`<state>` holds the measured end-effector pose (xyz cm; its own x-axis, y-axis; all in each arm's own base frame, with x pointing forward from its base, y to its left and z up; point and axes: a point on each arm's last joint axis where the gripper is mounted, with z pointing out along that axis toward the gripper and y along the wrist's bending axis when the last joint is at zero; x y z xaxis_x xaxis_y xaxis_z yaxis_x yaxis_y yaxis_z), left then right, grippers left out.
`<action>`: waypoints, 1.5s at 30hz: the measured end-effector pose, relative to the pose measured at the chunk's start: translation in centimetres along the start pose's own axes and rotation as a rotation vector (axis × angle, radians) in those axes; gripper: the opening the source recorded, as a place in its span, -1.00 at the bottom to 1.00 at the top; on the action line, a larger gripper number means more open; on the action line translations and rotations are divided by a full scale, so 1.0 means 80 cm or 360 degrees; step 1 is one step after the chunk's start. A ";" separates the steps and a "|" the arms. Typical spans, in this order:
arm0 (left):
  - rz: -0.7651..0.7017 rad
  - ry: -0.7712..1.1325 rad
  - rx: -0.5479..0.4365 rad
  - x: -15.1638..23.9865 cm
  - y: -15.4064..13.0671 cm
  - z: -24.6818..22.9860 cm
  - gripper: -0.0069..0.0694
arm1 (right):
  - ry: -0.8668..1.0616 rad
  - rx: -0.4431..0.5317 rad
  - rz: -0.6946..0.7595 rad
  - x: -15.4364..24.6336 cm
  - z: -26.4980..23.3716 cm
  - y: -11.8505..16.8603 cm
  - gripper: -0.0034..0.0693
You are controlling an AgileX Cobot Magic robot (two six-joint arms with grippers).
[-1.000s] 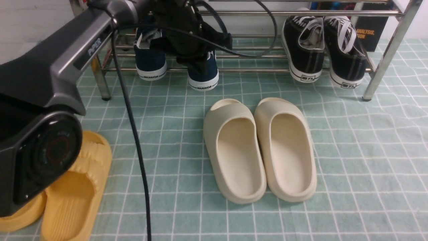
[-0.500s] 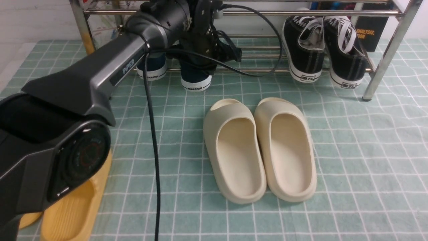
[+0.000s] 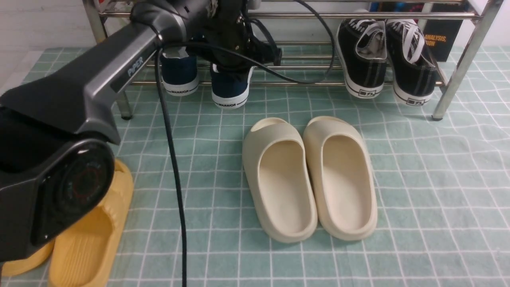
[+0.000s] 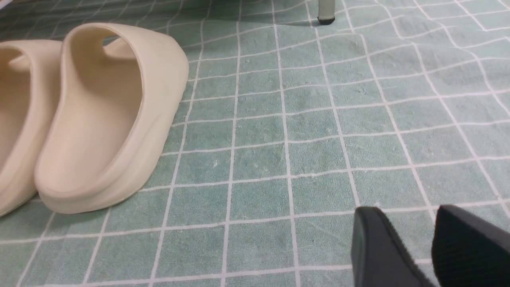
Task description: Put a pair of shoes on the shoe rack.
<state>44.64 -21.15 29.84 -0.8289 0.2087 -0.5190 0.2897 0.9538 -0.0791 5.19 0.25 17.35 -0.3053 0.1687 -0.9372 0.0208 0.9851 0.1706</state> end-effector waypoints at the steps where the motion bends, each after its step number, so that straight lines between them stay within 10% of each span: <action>1: 0.0019 0.0065 0.0030 0.004 -0.002 -0.005 -0.85 | 0.0000 0.0000 0.0000 0.000 0.000 0.000 -0.23; 16: 0.0063 0.0122 0.0283 0.066 -0.009 -0.151 -0.85 | 0.0000 0.0000 0.0000 0.000 0.000 0.000 -0.23; 30: 0.0064 -0.1557 0.0264 0.260 0.046 -0.439 -0.85 | 0.0000 0.0000 0.0000 0.000 0.000 0.000 -0.23; 36: 0.0025 -0.2315 0.0372 0.383 0.069 -0.446 -0.85 | 0.0000 0.0000 0.0000 0.000 0.000 0.000 -0.23; 45: -0.0214 -0.1700 0.0453 0.404 0.070 -0.361 -0.85 | 0.0000 0.0000 0.0000 0.000 0.000 0.000 -0.23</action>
<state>5.65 -2.79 37.19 -0.0634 -0.3163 -0.9465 0.4411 0.8419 -0.3109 5.19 0.25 17.35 -0.3053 0.1687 -0.9372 0.0208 0.9851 0.1706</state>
